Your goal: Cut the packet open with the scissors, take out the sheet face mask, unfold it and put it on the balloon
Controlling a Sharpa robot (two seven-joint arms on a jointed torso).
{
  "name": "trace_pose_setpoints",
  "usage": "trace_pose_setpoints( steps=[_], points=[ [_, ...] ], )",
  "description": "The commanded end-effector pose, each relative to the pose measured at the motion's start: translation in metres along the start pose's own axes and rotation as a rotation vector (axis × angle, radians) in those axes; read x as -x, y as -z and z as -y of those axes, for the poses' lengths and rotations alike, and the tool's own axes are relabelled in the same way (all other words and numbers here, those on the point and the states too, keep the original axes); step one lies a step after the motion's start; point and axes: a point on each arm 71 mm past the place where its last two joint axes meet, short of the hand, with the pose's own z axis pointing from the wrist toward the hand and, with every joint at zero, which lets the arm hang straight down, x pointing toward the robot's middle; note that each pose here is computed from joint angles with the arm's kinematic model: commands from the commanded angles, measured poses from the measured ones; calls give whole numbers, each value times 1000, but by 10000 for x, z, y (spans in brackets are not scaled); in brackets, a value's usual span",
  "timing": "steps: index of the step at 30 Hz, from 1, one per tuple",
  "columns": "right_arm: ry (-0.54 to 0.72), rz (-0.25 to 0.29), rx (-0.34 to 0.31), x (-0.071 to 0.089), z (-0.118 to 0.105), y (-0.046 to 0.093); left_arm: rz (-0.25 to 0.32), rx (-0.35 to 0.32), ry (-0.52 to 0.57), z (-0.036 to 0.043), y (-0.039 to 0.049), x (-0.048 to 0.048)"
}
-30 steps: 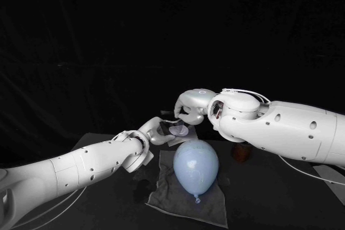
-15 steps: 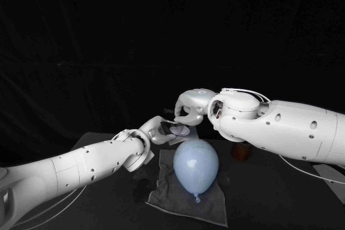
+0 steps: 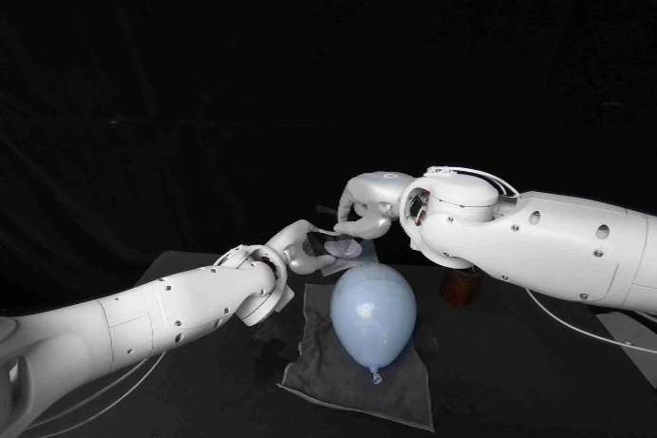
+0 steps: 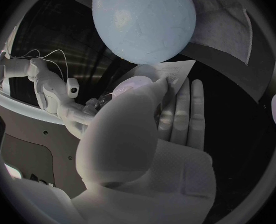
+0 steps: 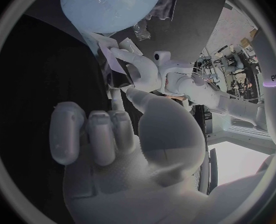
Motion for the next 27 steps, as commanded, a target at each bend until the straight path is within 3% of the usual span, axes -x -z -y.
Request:
trace_pose_setpoints(
  steps=[1,27],
  points=[
    [-14,-35,-9,-24,9,1,3,-7,-6,28,-8,-2],
    [-13,-32,-23,-16,47,-27,-3,-7,-2,60,0,-27]
  ],
)
